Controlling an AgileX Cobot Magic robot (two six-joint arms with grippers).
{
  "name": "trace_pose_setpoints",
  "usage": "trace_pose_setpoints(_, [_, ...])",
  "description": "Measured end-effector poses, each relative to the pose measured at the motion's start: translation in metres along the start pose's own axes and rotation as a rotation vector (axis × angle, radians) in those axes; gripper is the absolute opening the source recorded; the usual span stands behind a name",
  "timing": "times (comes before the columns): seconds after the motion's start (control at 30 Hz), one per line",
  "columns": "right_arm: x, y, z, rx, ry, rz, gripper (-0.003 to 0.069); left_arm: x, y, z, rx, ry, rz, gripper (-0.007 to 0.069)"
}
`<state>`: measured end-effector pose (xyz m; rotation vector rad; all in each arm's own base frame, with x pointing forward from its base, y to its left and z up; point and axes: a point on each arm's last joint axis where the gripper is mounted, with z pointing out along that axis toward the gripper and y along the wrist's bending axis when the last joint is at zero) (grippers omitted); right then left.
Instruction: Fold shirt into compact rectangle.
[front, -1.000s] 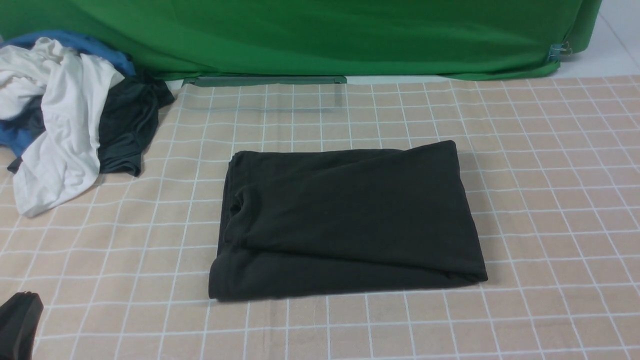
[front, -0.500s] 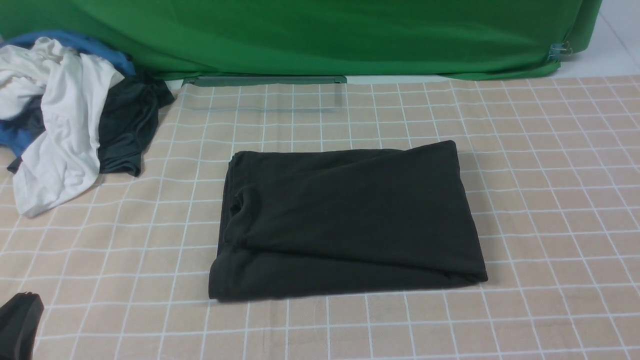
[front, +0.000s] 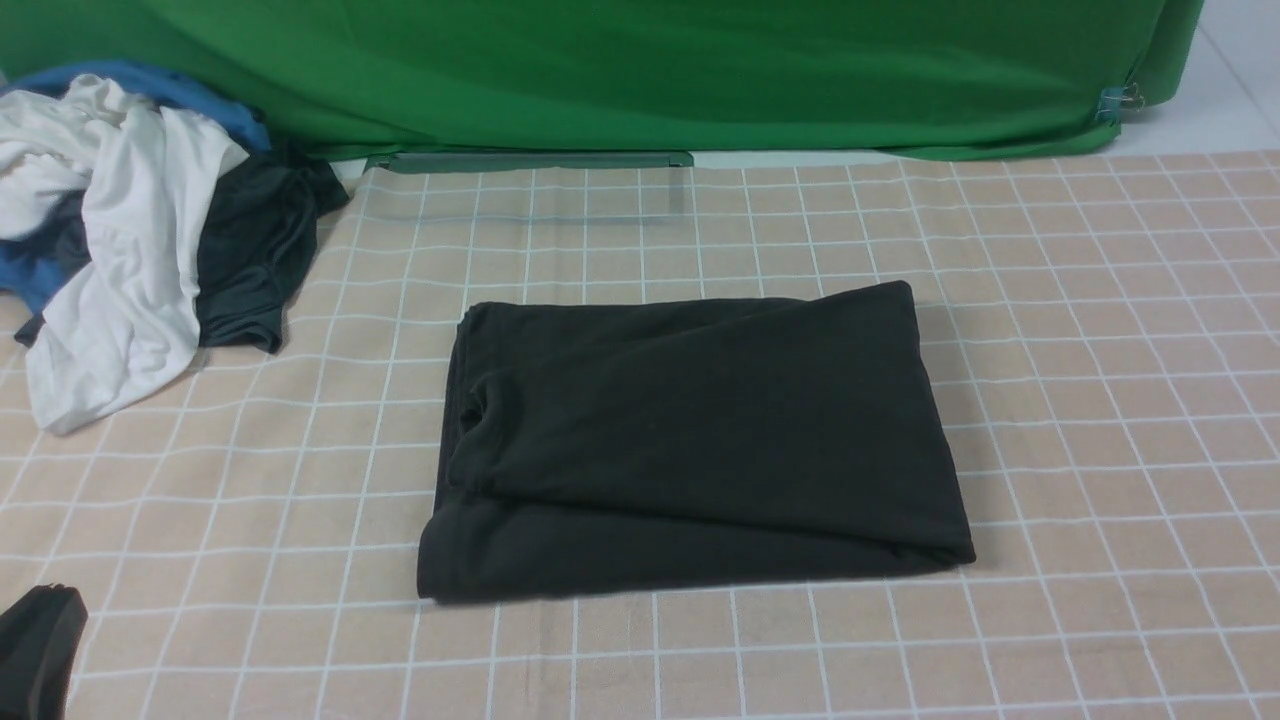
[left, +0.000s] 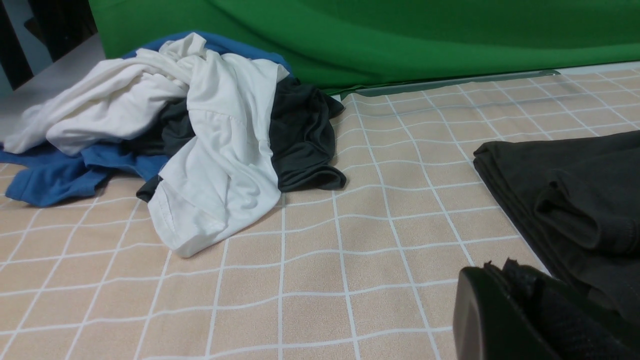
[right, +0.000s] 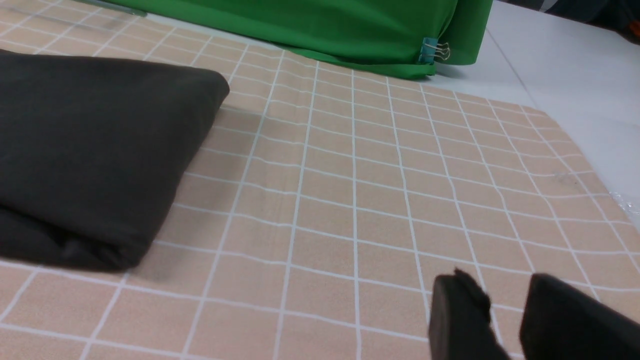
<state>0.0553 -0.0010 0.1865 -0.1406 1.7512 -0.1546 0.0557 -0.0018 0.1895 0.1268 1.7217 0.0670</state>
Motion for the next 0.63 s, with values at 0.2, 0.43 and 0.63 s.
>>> trace_pose_setpoints(0.2, [0.0,0.0,0.0,0.0,0.0,0.0,0.0237,0.0,0.0,0.0,0.0,0.0,0.001,0.002])
trace_pose_setpoints(0.43, [0.0001,0.0,0.0,0.0,0.001,0.001,0.0237,0.0,0.0,0.0,0.0,0.0,0.014,0.002])
trace_pose_setpoints(0.63, [0.0002,0.0001,0.0,-0.001,0.002,0.001,0.0237,0.0,0.0,0.0,0.0,0.0,0.015,0.002])
